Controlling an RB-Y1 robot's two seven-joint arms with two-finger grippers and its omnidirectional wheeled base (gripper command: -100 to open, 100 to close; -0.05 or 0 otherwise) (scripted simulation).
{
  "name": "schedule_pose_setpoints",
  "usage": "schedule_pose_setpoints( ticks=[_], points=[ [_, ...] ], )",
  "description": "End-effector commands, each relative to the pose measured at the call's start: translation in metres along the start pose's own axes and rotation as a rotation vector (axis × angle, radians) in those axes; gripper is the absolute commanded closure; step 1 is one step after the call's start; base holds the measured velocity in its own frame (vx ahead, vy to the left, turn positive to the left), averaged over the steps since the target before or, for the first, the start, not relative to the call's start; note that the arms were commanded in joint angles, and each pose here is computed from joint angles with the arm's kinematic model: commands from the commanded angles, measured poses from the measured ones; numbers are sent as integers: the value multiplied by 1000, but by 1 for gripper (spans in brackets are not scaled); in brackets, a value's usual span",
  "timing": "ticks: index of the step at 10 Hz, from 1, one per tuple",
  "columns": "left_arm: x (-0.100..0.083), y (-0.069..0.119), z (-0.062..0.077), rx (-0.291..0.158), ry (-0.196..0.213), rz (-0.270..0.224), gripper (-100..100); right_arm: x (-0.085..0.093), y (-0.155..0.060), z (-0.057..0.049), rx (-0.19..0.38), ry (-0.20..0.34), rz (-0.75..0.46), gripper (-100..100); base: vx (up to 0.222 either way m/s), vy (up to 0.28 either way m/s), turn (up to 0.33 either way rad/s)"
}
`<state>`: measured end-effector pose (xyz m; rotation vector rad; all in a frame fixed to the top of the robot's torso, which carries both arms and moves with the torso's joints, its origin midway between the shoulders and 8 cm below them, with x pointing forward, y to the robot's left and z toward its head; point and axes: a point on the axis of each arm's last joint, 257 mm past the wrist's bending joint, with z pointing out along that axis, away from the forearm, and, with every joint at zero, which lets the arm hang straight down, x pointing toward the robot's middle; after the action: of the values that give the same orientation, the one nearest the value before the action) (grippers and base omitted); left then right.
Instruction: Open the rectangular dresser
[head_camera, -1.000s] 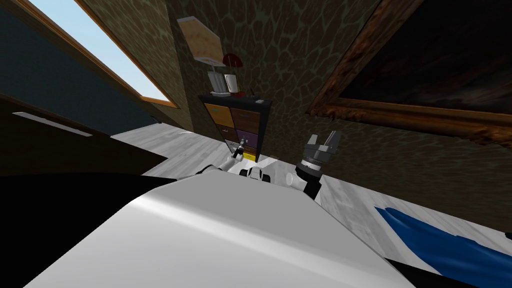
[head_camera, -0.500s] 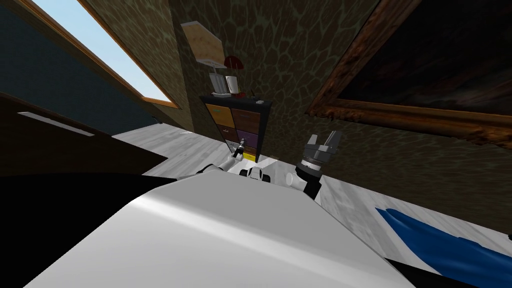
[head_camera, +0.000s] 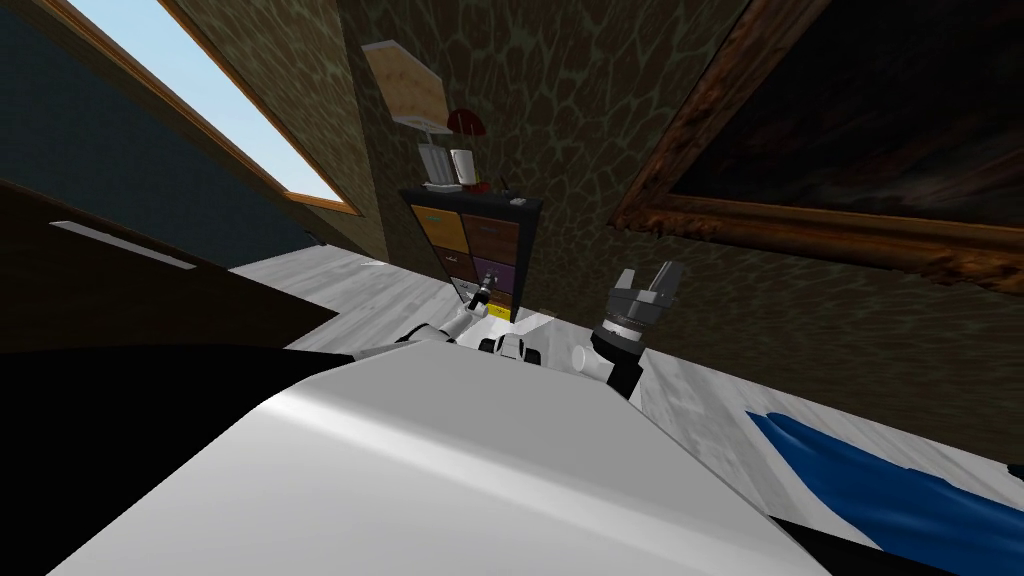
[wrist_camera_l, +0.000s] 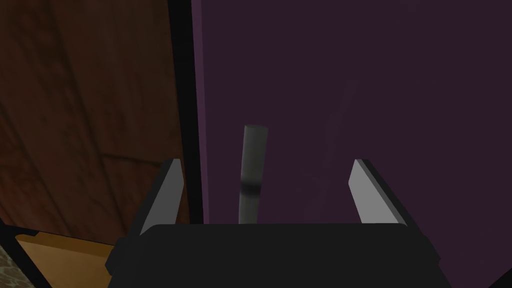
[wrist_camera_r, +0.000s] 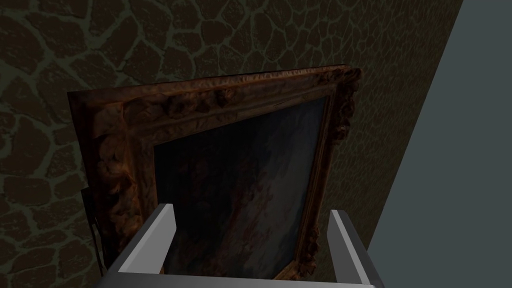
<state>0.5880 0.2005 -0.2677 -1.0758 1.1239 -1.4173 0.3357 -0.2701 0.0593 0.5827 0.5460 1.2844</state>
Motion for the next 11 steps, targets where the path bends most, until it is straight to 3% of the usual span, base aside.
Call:
schedule_pose_setpoints(
  ticks=[1,5,6,8,10,11],
  points=[
    [2,0,11,-25,2,-3,-100,0,0,0,0,0,0,0,-63,-25,8],
    [7,-4,28,-51,6,-9,-100,0,0,0,0,0,0,0,-47,-24,7],
    [6,-2,26,-47,5,-7,-100,0,0,0,0,0,0,0,-19,-9,0],
    [-29,-6,21,-46,-60,1,-100,0,0,0,0,0,0,0,-27,16,-336],
    [-35,-7,21,-43,-75,-2,-100,0,0,0,0,0,0,0,-29,22,-94],
    [-57,-10,18,-40,-115,2,-100,0,0,0,0,0,0,0,-22,12,-257]
  ],
)
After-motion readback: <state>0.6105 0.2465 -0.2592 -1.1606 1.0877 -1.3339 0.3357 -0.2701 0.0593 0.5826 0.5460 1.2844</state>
